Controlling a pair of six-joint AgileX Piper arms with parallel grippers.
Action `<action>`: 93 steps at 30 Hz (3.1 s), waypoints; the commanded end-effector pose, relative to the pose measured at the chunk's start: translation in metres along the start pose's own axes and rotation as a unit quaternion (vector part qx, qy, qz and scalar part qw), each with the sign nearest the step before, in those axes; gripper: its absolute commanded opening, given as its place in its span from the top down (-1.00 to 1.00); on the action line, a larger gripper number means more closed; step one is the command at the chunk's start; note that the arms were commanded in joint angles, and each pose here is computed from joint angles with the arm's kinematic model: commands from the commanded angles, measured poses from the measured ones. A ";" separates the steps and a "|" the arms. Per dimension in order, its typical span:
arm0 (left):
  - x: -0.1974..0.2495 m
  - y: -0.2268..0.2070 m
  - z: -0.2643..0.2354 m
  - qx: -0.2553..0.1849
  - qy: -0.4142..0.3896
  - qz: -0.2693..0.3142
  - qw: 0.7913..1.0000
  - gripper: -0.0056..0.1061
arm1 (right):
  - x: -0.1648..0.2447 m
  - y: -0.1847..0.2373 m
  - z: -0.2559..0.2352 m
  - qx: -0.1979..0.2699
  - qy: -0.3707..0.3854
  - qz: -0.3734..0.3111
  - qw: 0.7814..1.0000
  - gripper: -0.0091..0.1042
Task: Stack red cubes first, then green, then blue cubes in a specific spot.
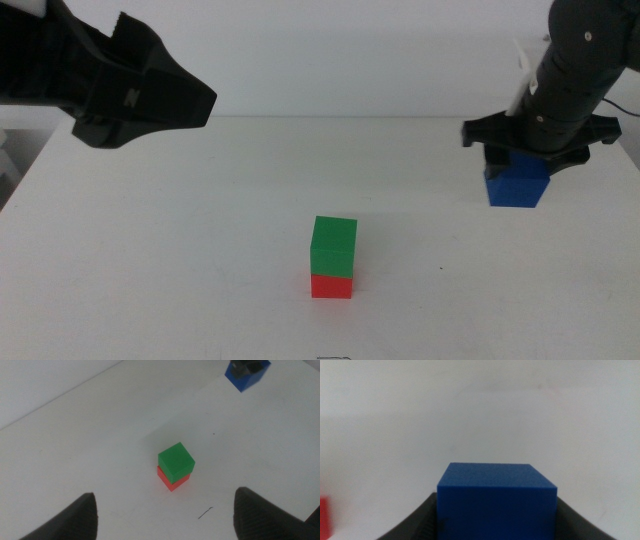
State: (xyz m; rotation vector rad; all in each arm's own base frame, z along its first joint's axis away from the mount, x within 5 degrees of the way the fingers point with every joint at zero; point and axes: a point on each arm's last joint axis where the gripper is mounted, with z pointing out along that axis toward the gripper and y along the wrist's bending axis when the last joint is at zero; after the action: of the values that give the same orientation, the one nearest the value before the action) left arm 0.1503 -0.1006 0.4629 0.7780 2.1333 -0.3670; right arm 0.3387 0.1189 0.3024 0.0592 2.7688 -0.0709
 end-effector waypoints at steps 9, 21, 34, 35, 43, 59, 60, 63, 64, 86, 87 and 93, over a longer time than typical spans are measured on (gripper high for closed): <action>-0.009 -0.002 -0.012 0.001 -0.048 -0.003 0.999 -0.76 | 0.018 0.089 -0.077 -0.041 -0.050 -0.021 0.998 0.86; -0.009 -0.002 -0.012 0.001 -0.048 -0.003 0.999 -0.76 | 0.029 0.159 -0.064 -0.080 -0.034 -0.003 0.996 0.86; -0.009 -0.002 -0.012 0.001 -0.048 -0.003 0.999 -0.76 | 0.029 0.162 -0.056 -0.075 -0.025 0.023 0.997 0.86; -0.009 -0.002 -0.012 0.001 -0.048 -0.003 0.999 -0.76 | 0.029 0.163 -0.054 -0.073 -0.024 0.022 0.997 0.86; -0.009 -0.002 -0.012 0.001 -0.048 -0.003 0.999 -0.76 | 0.030 0.168 -0.042 -0.061 -0.017 0.017 0.998 0.86; -0.009 -0.002 -0.012 -0.001 -0.048 -0.002 0.999 -0.76 | 0.029 0.163 -0.051 -0.066 -0.029 0.007 0.997 0.86; -0.009 -0.001 -0.012 -0.002 -0.048 -0.001 0.999 -0.76 | 0.029 0.163 -0.053 -0.067 -0.030 0.008 0.997 0.86; -0.009 -0.001 -0.012 -0.003 -0.048 -0.001 0.999 -0.76 | 0.029 0.161 -0.061 -0.078 -0.030 0.012 0.996 0.86; -0.009 -0.001 -0.012 -0.003 -0.048 -0.001 0.999 -0.76 | 0.030 0.160 -0.061 -0.079 -0.029 0.012 0.996 0.86; -0.009 -0.001 -0.012 -0.003 -0.048 -0.001 0.999 -0.76 | 0.045 0.170 -0.055 -0.043 -0.049 0.032 0.997 0.86; -0.009 -0.001 -0.012 -0.003 -0.048 -0.001 0.999 -0.76 | 0.045 0.170 -0.054 -0.043 -0.049 0.032 0.997 0.86; -0.009 -0.001 -0.012 -0.003 -0.048 -0.001 0.999 -0.76 | 0.047 0.175 -0.046 -0.039 -0.038 0.029 0.998 0.86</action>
State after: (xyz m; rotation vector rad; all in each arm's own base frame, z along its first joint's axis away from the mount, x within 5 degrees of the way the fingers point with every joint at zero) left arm 0.1505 -0.1003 0.4628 0.7779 2.1334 -0.3611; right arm 0.2928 0.3110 0.2928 0.0835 2.7261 0.0681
